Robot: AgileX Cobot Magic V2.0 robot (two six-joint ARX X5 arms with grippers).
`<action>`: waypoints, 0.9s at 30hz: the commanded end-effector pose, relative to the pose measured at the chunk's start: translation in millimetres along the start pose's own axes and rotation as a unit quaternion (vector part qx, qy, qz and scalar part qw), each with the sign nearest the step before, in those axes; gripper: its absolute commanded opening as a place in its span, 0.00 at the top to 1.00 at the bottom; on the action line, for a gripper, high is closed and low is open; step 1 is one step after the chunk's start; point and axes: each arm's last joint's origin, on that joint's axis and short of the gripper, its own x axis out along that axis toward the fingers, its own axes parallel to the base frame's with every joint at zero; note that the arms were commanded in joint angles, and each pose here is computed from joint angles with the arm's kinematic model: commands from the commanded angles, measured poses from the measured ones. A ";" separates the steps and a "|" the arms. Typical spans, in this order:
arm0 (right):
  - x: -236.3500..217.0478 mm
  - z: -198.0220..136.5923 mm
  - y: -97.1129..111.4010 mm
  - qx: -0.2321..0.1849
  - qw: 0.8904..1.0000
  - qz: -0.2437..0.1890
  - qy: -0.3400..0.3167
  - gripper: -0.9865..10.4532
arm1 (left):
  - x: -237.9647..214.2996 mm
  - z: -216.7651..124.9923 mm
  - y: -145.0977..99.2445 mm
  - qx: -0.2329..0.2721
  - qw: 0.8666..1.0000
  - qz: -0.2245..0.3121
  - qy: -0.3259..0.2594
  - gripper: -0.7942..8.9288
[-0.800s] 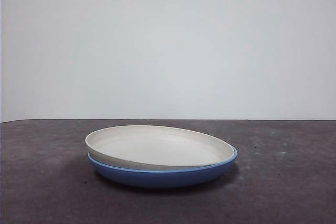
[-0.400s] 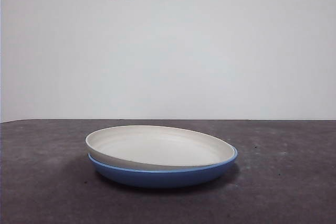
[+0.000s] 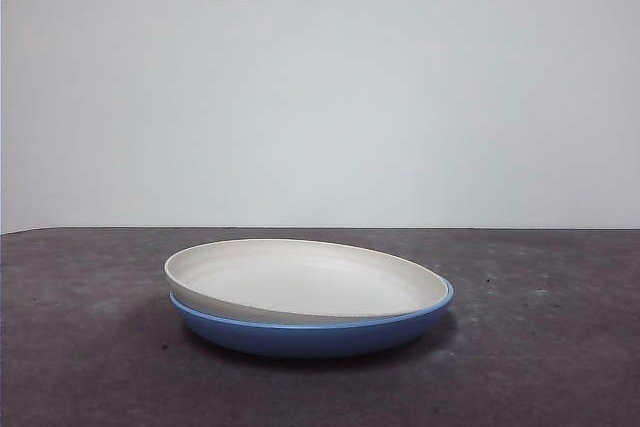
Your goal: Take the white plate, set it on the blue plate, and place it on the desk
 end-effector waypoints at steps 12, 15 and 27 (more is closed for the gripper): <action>8.0 -4.1 -4.1 -0.037 0.995 -0.074 -0.055 0.89 | 2.0 -7.2 0.7 -0.002 1.000 0.002 0.012 0.89; 30.4 -13.2 -15.4 -0.068 0.986 -0.108 -0.109 0.89 | 2.0 -7.2 0.7 -0.002 1.000 0.002 0.012 0.89; 132.0 -64.9 -84.2 -0.099 0.920 -0.219 -0.310 0.89 | 2.0 -7.2 0.7 -0.002 1.000 0.002 0.012 0.89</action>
